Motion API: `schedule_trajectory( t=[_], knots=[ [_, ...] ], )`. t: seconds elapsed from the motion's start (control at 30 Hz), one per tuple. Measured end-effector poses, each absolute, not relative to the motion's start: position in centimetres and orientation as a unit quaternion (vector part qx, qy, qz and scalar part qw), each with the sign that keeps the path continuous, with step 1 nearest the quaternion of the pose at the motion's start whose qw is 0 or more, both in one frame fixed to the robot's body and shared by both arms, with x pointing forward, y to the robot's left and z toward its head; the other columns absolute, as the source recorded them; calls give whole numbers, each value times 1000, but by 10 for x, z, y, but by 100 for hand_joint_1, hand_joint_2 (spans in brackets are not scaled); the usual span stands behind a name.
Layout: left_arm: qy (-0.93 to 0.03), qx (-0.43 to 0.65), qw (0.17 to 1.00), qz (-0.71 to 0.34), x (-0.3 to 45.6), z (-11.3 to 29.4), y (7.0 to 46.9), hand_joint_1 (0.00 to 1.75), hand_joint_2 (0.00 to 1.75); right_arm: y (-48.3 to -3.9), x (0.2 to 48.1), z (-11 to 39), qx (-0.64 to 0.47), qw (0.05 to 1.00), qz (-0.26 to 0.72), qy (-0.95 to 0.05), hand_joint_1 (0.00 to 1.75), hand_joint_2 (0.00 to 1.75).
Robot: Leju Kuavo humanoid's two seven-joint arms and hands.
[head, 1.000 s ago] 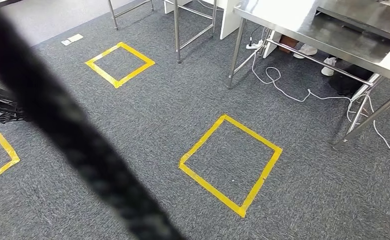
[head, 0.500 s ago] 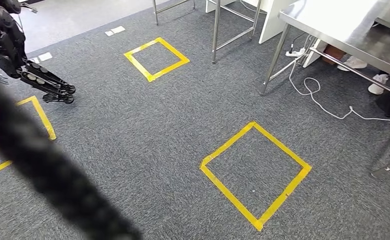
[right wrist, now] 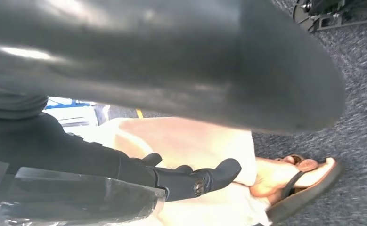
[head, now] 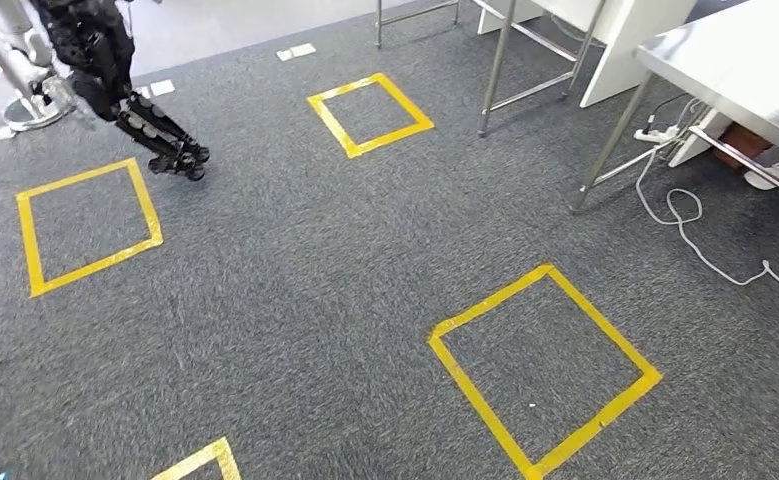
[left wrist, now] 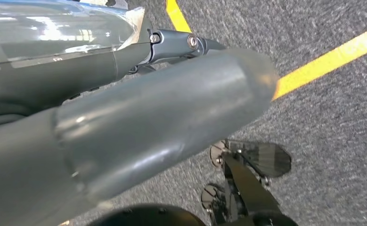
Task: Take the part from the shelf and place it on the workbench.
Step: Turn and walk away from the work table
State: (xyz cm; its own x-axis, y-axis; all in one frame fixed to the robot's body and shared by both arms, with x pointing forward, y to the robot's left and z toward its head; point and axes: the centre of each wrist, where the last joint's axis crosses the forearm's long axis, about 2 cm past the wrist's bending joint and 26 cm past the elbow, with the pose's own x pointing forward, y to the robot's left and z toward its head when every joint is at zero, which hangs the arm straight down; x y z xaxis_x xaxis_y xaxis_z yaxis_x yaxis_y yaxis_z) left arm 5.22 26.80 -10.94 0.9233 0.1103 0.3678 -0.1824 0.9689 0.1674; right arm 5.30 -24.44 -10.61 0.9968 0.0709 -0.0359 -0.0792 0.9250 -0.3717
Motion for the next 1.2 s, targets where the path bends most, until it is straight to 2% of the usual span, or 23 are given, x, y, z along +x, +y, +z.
schedule_trajectory(
  t=[1.2],
  knots=[
    [-176, 104, 975, 81, 54, -109, 268, 0, 0, -245, 51, -106, -196, 978, 70, 7, 0, 0]
  ],
)
